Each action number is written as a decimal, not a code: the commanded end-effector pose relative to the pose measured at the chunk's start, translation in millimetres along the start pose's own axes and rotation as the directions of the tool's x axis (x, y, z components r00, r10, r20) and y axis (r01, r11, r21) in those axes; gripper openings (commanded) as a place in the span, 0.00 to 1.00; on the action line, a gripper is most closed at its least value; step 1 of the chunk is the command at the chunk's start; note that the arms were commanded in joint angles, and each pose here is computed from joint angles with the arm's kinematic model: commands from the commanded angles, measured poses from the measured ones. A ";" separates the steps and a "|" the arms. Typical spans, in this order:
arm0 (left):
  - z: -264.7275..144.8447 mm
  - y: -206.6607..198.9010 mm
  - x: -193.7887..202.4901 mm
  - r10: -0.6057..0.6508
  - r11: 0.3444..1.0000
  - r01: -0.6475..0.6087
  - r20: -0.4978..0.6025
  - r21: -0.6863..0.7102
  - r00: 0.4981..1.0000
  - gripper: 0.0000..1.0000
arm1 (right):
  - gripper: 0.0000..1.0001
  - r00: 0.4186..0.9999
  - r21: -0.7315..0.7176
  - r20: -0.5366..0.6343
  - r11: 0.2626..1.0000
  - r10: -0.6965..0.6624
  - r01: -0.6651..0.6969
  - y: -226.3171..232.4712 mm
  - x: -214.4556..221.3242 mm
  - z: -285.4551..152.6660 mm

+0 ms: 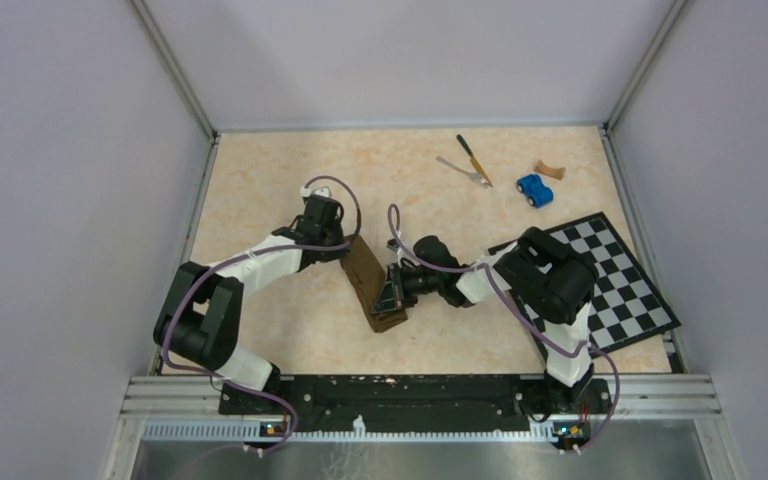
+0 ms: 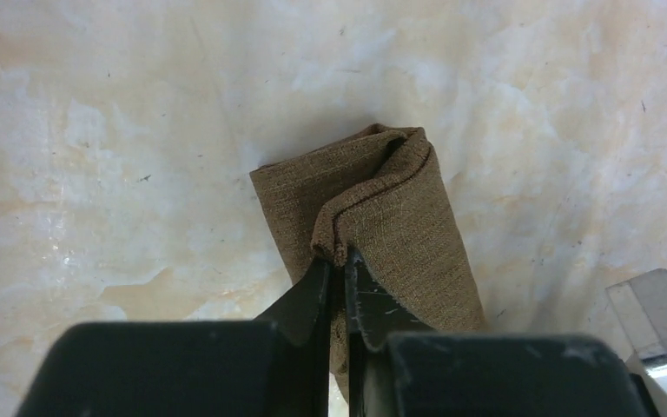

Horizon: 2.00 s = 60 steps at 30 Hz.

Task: Fold the napkin into a case and place the utensils inside
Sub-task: Fold the 2/3-rectangle-folded napkin at the center of the board, then grasp the top corner of the smaller rectangle folded napkin from the folded napkin.

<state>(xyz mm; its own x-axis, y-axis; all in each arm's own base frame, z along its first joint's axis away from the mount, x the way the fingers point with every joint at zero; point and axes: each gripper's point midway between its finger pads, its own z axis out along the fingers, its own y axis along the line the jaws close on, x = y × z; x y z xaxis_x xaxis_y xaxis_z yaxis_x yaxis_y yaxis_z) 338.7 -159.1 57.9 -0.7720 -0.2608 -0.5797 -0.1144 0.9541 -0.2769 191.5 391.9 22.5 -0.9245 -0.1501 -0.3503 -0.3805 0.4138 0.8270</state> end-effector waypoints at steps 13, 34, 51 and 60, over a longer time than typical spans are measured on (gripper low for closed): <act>0.8 -6.4 10.8 -0.151 0.928 0.160 -0.054 0.335 0.987 0.00 | 0.33 0.979 -0.054 0.035 0.977 -0.202 0.204 36.6 -15.4 -22.0; -19.7 -39.4 -4.6 -0.229 0.849 0.310 -0.231 0.428 0.946 0.00 | 0.62 0.609 0.417 0.250 0.652 -0.752 0.633 57.9 -139.8 -25.8; -20.6 -38.9 -0.8 -0.249 0.841 0.336 -0.249 0.424 0.936 0.00 | 0.34 0.594 0.582 0.142 0.552 -0.792 0.597 39.8 -132.0 9.8; -21.4 -39.0 -1.3 -0.258 0.839 0.344 -0.249 0.422 0.934 0.00 | 0.36 0.617 0.597 0.149 0.568 -0.772 0.567 35.0 -128.6 13.7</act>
<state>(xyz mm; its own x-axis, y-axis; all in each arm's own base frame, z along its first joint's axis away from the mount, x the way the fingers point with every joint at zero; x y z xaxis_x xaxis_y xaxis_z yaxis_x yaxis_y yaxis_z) 325.1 -191.1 75.3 -0.8541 -0.4462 -0.2674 -0.1155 0.6639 -0.7388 291.3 428.4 77.1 -0.2900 -0.3157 -0.9035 -0.7485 0.6630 0.0086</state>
